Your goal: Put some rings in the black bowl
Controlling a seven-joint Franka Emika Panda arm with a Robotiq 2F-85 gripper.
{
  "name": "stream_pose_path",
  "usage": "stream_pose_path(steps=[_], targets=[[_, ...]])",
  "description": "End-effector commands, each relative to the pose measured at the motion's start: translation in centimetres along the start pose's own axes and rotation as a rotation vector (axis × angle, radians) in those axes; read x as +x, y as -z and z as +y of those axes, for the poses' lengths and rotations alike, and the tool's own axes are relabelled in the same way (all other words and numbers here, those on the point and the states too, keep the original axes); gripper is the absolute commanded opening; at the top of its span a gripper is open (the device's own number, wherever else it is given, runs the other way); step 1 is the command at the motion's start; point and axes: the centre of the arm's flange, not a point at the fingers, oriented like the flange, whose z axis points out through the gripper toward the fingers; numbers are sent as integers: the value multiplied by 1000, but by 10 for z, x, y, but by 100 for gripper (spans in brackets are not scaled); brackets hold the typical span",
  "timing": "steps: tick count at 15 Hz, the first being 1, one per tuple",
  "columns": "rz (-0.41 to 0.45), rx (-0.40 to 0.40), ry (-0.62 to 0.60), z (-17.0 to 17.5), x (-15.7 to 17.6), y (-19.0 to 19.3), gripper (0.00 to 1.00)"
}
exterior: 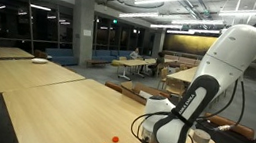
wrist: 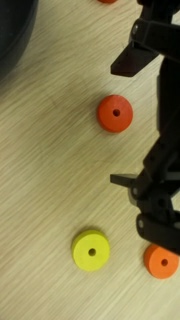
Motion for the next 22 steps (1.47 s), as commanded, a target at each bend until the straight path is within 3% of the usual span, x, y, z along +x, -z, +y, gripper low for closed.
stream_pose_path(steps=[1, 8, 20, 22], targets=[[-17, 34, 13, -1, 16, -8, 100], [-25, 24, 44, -6, 8, -15, 100], [51, 33, 19, -6, -2, -14, 100], [55, 20, 25, -5, -2, -14, 75]])
